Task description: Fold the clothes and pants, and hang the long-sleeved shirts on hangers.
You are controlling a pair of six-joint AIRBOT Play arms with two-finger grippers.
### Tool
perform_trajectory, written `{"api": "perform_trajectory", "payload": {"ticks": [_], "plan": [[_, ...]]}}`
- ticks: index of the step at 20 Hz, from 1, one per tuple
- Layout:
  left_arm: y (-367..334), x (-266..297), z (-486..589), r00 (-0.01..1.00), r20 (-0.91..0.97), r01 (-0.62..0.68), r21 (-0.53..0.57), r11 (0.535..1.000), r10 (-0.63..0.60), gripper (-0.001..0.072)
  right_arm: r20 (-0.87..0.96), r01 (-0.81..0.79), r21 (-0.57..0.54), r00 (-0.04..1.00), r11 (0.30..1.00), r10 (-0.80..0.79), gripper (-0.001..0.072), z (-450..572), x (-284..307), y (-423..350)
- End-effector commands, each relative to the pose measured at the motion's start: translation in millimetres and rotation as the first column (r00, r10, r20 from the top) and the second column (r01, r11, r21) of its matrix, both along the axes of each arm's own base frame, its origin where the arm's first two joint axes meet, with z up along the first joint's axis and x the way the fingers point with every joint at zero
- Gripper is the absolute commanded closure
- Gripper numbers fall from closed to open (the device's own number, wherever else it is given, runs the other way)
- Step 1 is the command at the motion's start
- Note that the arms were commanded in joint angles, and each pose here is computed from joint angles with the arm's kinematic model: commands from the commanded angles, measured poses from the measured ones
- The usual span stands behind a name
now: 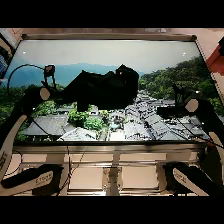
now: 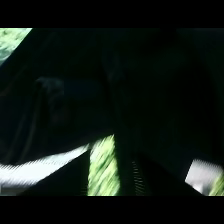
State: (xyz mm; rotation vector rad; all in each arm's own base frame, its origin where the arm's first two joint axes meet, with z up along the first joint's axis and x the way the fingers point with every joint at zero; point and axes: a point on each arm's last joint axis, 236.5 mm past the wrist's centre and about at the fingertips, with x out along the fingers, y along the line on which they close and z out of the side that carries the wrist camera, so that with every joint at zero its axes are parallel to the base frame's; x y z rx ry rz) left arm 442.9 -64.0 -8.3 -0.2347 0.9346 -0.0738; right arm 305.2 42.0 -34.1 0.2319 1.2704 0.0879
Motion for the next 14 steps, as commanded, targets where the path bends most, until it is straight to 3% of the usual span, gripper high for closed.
{"api": "perform_trajectory", "payload": {"ticks": [1,5,10,14], "plan": [[-6.0,30.7,-21.7,0.990,-0.039,-0.138,-0.241,0.961,0.132,0.0342,0.006,0.004,0.005,1.000,1.000,-0.004,0.0686,0.4,1.7,0.8],[-25.0,55.7,-37.9,0.991,-0.059,-0.136,-0.398,0.907,0.123,0.0343,0.007,0.004,0.005,1.000,1.000,-0.004,0.0685,0.4,1.8,0.9],[-36.4,74.0,-48.2,0.992,-0.091,-0.117,-0.438,0.892,0.086,0.0355,0.005,0.005,0.009,1.000,1.000,-0.005,0.0686,0.5,1.5,1.7],[-24.7,73.4,-43.6,0.984,-0.124,-0.171,-0.469,0.867,0.127,0.0354,0.006,0.008,0.021,1.000,1.000,-0.009,0.0686,1.1,1.9,3.9]]}}
